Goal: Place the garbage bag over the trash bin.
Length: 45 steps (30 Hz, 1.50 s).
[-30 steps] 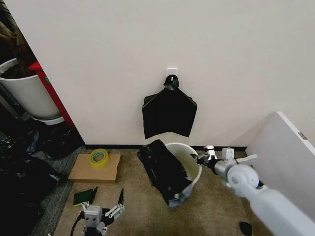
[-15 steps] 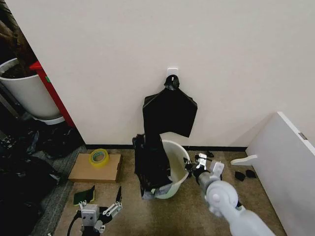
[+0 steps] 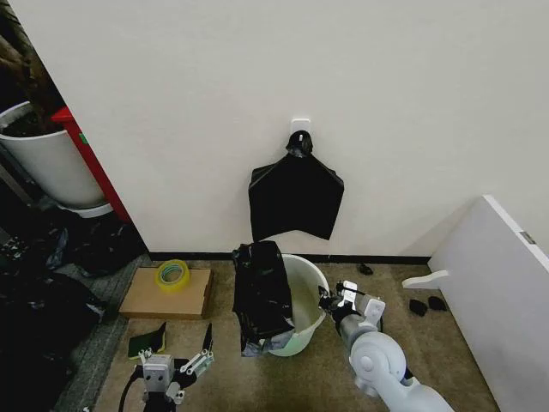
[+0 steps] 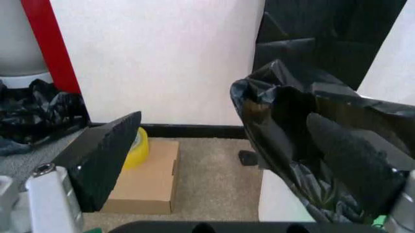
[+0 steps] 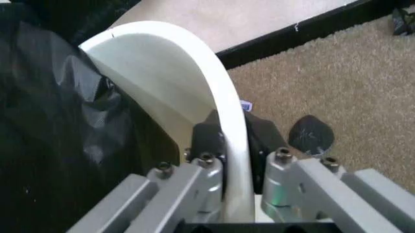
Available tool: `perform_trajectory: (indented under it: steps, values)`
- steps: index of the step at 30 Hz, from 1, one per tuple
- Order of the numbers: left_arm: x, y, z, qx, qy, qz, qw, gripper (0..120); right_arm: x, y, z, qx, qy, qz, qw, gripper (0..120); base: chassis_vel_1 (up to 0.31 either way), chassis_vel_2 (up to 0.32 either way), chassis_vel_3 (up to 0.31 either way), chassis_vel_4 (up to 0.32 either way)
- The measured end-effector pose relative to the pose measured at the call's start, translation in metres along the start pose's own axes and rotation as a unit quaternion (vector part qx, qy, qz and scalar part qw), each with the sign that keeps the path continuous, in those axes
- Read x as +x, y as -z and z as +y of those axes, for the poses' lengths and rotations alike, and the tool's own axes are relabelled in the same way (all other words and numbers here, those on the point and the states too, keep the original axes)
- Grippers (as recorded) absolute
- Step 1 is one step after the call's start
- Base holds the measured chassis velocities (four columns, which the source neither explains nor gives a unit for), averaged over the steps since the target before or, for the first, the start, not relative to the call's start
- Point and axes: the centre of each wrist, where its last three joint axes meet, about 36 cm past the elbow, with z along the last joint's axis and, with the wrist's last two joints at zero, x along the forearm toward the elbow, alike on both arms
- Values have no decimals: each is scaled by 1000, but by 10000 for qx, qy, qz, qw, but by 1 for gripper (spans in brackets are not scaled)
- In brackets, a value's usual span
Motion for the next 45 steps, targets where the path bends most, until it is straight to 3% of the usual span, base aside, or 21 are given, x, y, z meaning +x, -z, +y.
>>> perform_trajectory:
  steps: [2,7,9,11,19,21,23,25,29,31,35,41,44,45]
  values:
    - [0,0,0,6,-3,-3,10000,100,1,-1,-1,35,-8,-2,10000,12,0,0,0,0]
    - [0,0,-2,20,-17,-8,10000,100,14,-6,-4,481,-135,-212,9985,38,0,0,0,0]
    - [0,0,-2,22,-19,-7,10000,100,16,-6,-4,561,-156,-268,9979,39,0,0,0,0]
    - [0,0,-3,32,-36,-3,10000,100,26,-7,-6,999,-289,-594,9928,51,0,0,0,0]
    - [-1,0,-8,35,-120,6,9999,100,62,7,1,2039,-455,-1399,9679,77,0,0,0,0]
    - [-2,-3,-10,5,-168,56,9998,100,85,17,19,2270,38,-1490,9624,88,0,0,0,0]
    - [-2,-3,-11,2,-173,62,9998,100,89,18,23,2304,147,-1472,9618,90,0,0,0,0]
    - [-3,-5,-12,-21,-201,108,9997,100,112,30,45,2632,1062,-1270,9504,98,0,0,0,0]
    - [-3,-6,-13,-40,-195,160,9997,100,117,45,72,3188,1886,-823,9252,100,0,0,0,0]
    - [-3,-7,-13,-44,-191,167,9997,100,113,44,77,3311,1948,-763,9201,100,0,0,0,0]
    - [-2,-10,-14,-45,-151,220,9996,100,83,22,94,4105,1927,-605,8892,100,0,0,0,0]
    - [-3,-12,-13,-49,-140,258,9996,100,61,6,102,4675,1823,-599,8629,98,0,0,0,0]
    - [-4,-12,-12,-48,-128,259,9996,100,44,-3,105,5078,1615,-700,8433,86,0,0,0,0]
    - [-4,-12,-12,-48,-128,259,9996,100,44,-3,105,5078,1615,-700,8433,86,0,0,0,0]
